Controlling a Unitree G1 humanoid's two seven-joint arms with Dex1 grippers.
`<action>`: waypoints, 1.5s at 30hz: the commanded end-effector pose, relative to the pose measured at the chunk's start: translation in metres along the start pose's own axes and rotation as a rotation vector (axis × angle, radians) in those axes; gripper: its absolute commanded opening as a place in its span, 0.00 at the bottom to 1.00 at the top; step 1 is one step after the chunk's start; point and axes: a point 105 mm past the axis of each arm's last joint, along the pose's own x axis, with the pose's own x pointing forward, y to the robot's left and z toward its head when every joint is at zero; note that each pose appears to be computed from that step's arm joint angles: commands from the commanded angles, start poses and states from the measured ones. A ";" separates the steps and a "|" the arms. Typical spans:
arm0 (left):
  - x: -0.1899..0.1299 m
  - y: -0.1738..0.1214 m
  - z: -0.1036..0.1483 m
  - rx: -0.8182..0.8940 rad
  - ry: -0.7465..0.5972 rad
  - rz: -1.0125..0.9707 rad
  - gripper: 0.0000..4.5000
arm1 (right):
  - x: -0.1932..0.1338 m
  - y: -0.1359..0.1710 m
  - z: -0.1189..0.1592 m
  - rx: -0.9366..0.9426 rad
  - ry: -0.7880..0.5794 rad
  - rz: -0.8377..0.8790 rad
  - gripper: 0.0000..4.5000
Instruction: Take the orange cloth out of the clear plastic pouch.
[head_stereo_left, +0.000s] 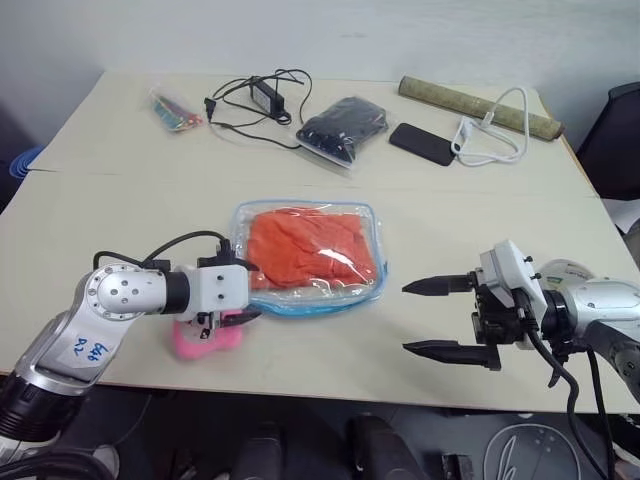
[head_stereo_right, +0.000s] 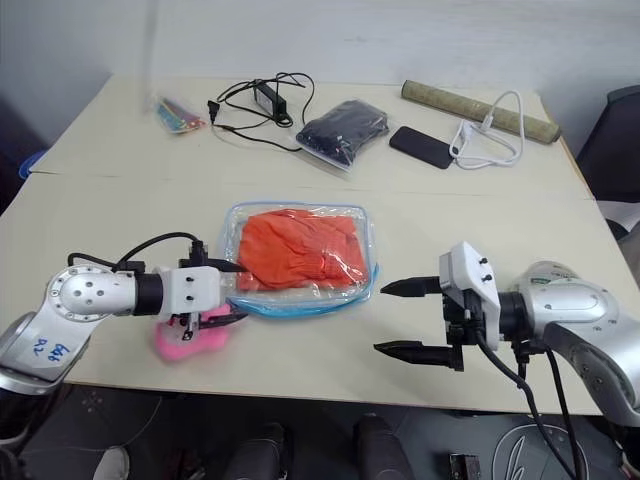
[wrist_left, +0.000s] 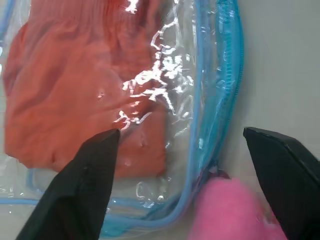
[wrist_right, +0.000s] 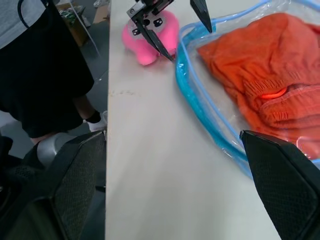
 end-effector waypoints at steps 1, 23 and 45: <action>0.000 0.008 0.004 0.043 -0.003 0.048 0.62 | 0.000 0.004 0.007 -0.040 -0.015 0.000 1.00; 0.008 0.008 0.035 -0.399 -0.267 0.213 0.00 | 0.017 -0.004 -0.001 -0.163 0.004 -0.045 0.55; 0.009 0.006 0.049 -0.522 -0.331 0.266 0.00 | 0.104 -0.069 -0.005 -0.849 -0.003 -0.495 0.50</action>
